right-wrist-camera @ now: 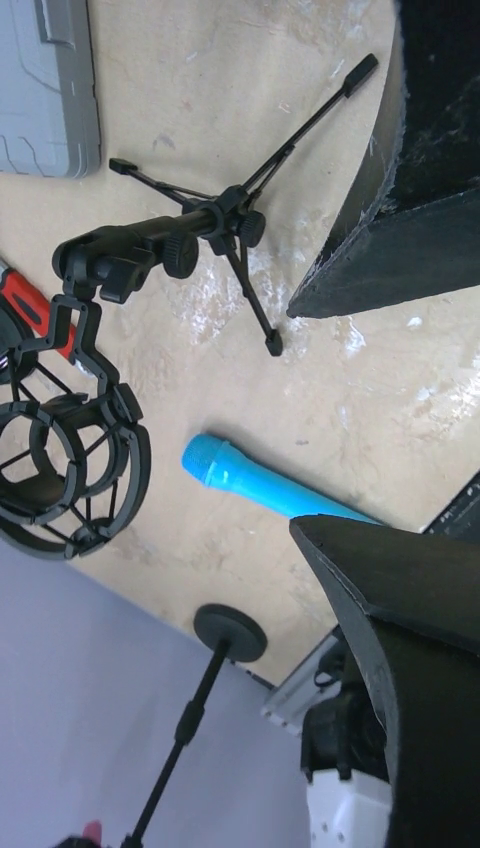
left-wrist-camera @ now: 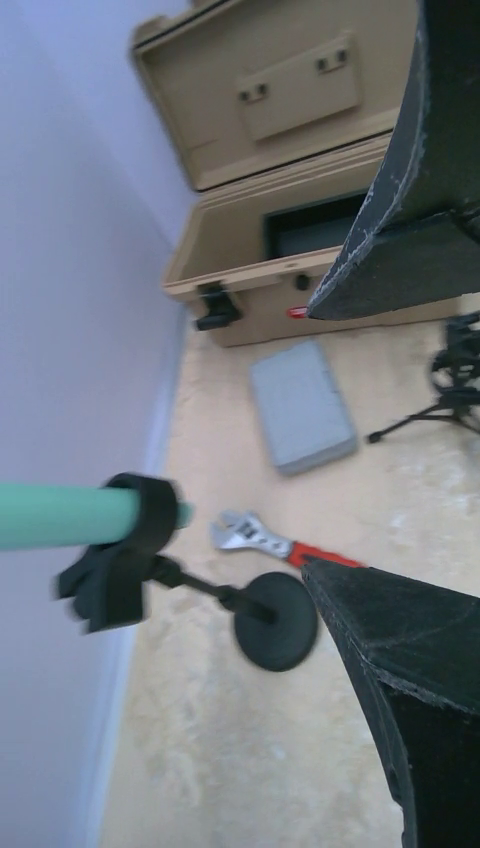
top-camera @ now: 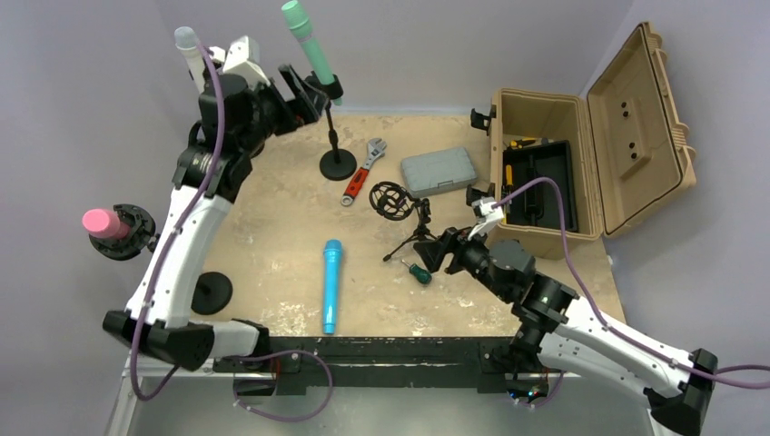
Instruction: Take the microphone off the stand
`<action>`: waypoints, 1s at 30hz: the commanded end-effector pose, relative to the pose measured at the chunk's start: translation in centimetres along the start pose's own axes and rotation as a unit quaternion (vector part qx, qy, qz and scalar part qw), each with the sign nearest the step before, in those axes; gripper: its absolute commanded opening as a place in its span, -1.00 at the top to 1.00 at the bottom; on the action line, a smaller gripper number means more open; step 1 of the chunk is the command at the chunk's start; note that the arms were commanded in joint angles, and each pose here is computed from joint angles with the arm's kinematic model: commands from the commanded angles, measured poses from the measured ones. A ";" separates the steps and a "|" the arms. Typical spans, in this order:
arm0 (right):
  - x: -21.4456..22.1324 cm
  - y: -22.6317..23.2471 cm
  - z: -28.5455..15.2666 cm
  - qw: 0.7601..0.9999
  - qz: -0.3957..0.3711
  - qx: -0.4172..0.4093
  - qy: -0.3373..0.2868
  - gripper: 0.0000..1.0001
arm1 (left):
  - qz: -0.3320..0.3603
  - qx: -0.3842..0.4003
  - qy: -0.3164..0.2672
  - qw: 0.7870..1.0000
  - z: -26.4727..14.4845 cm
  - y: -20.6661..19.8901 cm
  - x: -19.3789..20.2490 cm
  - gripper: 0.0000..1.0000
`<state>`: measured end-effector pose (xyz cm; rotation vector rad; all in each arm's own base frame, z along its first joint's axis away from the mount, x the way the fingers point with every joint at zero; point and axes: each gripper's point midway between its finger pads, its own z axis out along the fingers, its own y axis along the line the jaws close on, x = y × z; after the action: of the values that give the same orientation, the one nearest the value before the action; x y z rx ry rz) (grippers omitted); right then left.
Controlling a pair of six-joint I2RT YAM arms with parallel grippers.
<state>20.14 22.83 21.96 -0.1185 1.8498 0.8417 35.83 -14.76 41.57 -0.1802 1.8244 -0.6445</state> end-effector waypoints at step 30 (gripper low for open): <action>-4.7 1.2 -5.4 0.996 0.072 -0.021 -0.048 -0.40 | 0.057 0.039 -0.126 0.990 16.0 2.7 -9.6 0.11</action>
<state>17.21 19.38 25.59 -0.0103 1.8106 0.9478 54.95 -13.74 40.56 -0.1820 1.6654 -0.5790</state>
